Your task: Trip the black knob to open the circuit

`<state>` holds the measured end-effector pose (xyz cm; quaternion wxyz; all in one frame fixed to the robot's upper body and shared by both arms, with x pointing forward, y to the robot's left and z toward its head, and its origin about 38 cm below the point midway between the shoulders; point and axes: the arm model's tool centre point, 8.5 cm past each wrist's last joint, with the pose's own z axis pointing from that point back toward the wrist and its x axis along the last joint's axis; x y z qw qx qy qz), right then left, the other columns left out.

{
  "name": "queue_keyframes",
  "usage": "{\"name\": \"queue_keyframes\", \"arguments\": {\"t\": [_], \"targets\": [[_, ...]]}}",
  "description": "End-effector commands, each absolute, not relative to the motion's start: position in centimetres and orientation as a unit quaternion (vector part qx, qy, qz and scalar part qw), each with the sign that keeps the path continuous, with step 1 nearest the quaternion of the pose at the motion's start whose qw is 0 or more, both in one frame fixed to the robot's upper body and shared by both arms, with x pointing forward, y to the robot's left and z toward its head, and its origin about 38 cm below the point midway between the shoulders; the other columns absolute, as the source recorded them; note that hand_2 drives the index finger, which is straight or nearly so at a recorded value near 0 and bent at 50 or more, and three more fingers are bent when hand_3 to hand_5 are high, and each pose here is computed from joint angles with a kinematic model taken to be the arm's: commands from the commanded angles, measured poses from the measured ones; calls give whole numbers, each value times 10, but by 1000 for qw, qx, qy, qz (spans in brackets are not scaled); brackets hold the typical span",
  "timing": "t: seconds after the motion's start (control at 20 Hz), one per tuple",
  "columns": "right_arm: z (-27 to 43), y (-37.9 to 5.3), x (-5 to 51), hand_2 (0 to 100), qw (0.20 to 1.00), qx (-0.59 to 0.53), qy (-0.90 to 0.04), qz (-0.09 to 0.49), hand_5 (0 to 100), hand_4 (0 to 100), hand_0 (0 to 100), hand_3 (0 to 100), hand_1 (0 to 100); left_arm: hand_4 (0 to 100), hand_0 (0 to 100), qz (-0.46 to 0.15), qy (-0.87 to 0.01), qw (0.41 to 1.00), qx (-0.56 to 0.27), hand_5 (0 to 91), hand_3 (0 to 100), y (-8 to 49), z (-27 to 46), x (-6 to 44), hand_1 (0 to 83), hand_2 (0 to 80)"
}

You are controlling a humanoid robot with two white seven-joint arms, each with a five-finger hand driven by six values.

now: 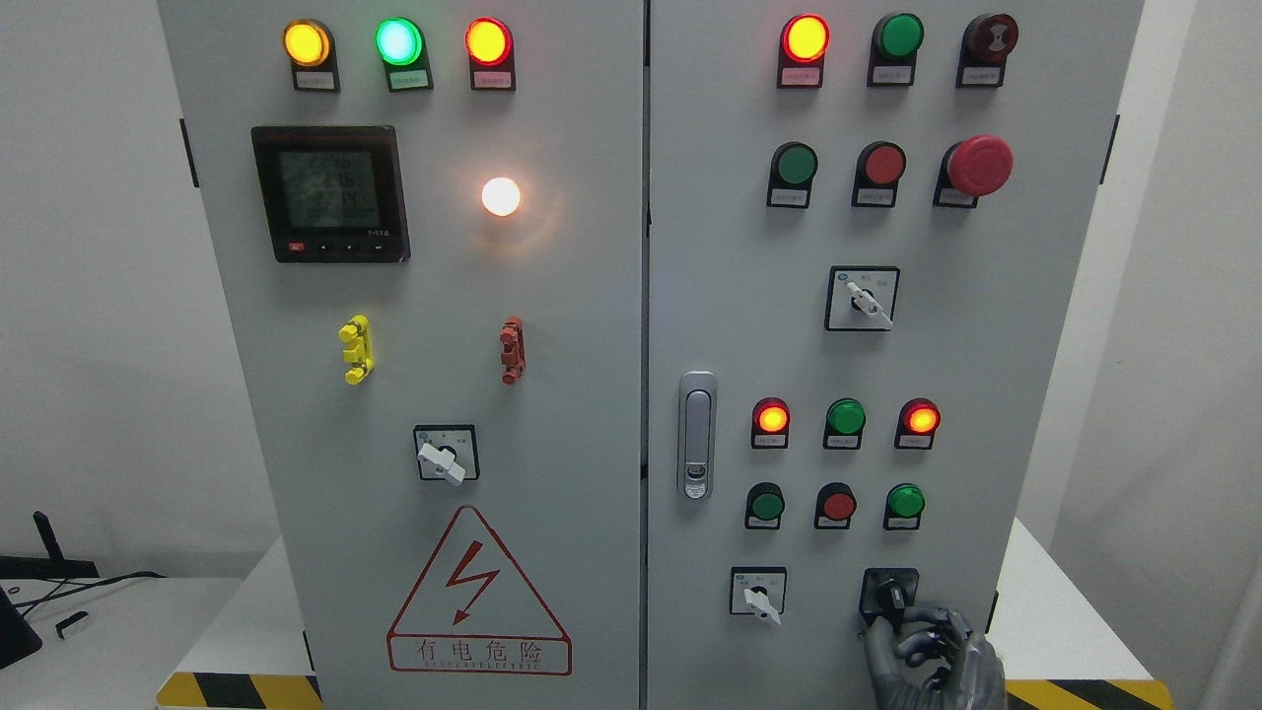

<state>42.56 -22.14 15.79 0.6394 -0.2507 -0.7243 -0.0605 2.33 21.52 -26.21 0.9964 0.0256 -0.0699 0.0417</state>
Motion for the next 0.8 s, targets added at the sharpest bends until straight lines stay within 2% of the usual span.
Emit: {"name": "queue_keyframes", "arguments": {"t": [0.0,0.75], "targets": [[160,-222,427,507,637,-251,-726,-62,915,792,593,800,839,0,120,26,-70,997,23,0,0,214,-262,24,389,0],[159,-218,428,522,645,-242,-722,-64,913,799,627,816,867,0,120,26,-70,997,24,0,0,215,-262,24,389,0]]}}
